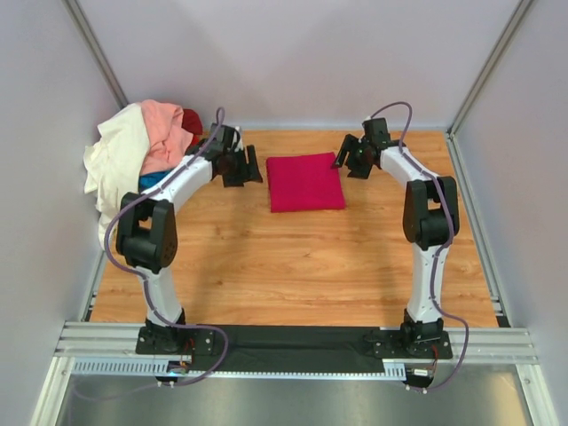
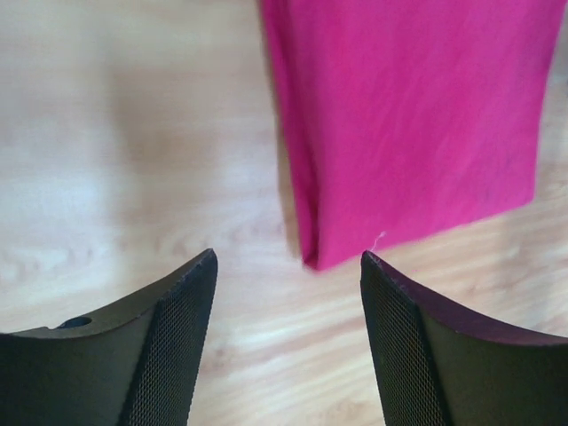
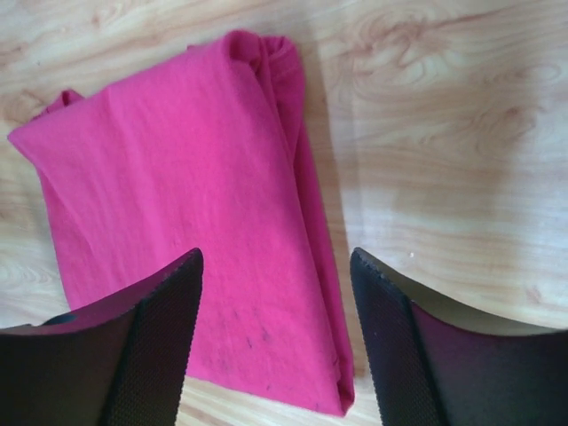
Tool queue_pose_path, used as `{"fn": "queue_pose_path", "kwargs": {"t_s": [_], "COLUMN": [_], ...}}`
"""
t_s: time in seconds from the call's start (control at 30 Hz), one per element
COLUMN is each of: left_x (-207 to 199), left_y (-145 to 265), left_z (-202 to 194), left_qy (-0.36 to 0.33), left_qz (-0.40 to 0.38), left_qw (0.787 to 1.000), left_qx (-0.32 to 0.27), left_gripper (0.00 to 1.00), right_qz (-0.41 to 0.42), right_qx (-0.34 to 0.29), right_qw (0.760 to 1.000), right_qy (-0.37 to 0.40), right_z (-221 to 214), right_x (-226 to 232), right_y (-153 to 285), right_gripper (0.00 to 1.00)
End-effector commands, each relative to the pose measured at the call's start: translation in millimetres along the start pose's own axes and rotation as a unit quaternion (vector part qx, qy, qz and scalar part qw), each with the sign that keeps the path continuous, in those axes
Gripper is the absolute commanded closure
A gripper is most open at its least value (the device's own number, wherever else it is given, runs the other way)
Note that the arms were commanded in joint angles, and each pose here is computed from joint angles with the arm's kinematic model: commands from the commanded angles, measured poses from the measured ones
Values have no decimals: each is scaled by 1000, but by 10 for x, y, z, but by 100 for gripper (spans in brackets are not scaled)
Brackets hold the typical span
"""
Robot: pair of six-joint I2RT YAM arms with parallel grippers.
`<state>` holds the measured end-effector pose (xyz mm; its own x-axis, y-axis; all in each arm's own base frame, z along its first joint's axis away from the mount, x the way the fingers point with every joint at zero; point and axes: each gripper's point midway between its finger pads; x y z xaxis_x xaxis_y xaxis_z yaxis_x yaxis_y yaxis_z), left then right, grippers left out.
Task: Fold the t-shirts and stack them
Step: Fold the tshirt, then neatly place the folded tshirt to the corner
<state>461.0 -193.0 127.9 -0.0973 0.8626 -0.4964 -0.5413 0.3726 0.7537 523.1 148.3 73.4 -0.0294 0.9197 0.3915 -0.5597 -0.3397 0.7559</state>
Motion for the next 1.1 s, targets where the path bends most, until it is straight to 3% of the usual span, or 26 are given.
{"fn": "queue_pose_path", "kwargs": {"t_s": [0.0,0.2,0.37,0.4,0.53,0.57,0.73,0.8,0.9,1.03,1.07], "left_x": [152,255,121,118,304,350,556,585,584,550,547], "left_y": [16,414,982,1066,1534,1606,2005,2115,2232,2280,2287], "left_z": [-454,-1119,-1348,-1372,-1524,-1550,-1693,-1705,-1667,-1609,-1614], "left_qy": [30,15,-9,-12,-25,-35,-62,-79,-81,-83,-84], "left_qz": [-16,9,-15,-16,0,5,13,0,-14,-28,-29], "left_qw": [999,997,998,999,999,999,998,996,994,992,992], "left_qx": [31,69,54,51,27,22,-6,-31,-68,-95,-94], "left_gripper": [28,31,30,30,29,28,27,27,25,25,25], "right_qz": [29,41,63,71,110,111,79,24,-53,-119,-141], "right_qx": [-18,14,34,41,53,51,25,5,-5,-11,-36], "right_qw": [999,999,997,996,991,991,996,1000,998,992,988], "right_qy": [0,-22,-31,-36,-51,-53,-41,-15,37,49,53], "right_z": [135,-25,-196,-241,-308,-286,-24,136,353,655,882], "right_x": [-14,-72,32,58,225,229,27,-176,-548,-1128,-1350], "right_y": [-134,-458,-662,-706,-786,-784,-656,-557,-354,-131,-7], "right_gripper": [33,42,52,63,84,98,100,100,100,100,100]}}
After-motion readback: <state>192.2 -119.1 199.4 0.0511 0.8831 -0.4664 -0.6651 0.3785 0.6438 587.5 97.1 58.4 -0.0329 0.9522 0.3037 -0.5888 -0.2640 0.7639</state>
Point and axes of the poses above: each gripper's point midway between its finger pads, its own y axis back along the fingers, its own x axis along the line the jaws close on, z = x × y, and after that the axes turned 11 degrees about y, right-handed
